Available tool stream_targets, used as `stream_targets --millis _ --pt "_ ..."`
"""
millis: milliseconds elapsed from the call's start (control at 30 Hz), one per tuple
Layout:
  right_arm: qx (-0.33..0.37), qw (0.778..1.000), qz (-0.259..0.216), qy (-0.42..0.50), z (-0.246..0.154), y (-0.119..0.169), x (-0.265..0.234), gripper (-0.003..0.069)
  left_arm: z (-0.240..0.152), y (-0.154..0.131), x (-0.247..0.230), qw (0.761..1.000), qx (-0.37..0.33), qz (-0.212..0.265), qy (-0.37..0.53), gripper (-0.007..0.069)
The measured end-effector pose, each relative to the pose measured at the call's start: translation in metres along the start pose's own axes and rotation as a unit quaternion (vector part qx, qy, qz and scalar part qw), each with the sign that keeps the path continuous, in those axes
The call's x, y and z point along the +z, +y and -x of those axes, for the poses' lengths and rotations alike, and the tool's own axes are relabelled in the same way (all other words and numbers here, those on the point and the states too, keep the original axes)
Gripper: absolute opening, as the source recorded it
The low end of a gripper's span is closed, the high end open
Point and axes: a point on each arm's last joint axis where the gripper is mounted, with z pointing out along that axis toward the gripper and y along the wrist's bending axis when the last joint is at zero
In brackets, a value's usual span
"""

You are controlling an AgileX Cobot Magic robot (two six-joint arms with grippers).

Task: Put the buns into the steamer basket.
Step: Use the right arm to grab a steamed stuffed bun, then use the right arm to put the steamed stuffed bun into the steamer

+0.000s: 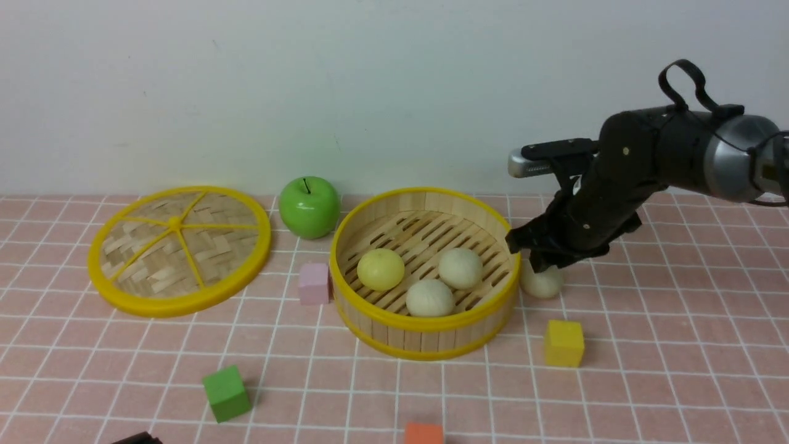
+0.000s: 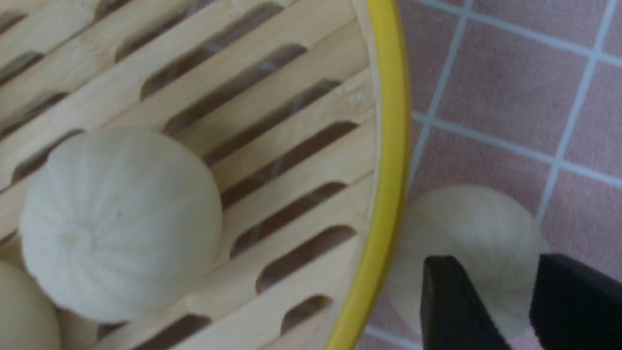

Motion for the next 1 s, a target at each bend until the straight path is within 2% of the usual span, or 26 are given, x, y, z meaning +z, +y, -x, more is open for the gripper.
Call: stream_targets --millis 333,500,600,633,667,833,1000 --pt "-0.006 1.0 -0.001 -0.018 0.002 -0.001 0.012 0.0265 0.0 0.0 0.0 1.0 0.0 0.0 0.0 0.0074" --pt "-0.025 1.0 -0.001 -0.017 0.002 -0.001 0.013 0.019 0.0 0.0 0.0 1.0 0.0 0.0 0.0 0.0074" --pt "-0.038 0.999 -0.002 -0.015 0.001 -0.002 0.013 0.0069 0.0 0.0 0.0 1.0 0.0 0.0 0.0 0.0074" --pt "-0.038 0.999 -0.002 -0.014 0.001 -0.002 0.013 0.0061 0.0 0.0 0.0 1.0 0.0 0.0 0.0 0.0074" --pt "-0.047 0.999 -0.002 -0.012 0.001 -0.002 0.013 0.0016 0.0 0.0 0.0 1.0 0.0 0.0 0.0 0.0074" --pt "-0.057 0.998 -0.003 -0.004 0.0 -0.002 0.007 0.001 0.0 0.0 0.0 1.0 0.0 0.0 0.0 0.0074" --pt "-0.06 0.998 0.0 -0.026 0.007 0.002 -0.027 0.001 0.0 0.0 0.0 1.0 0.0 0.0 0.0 0.0074"
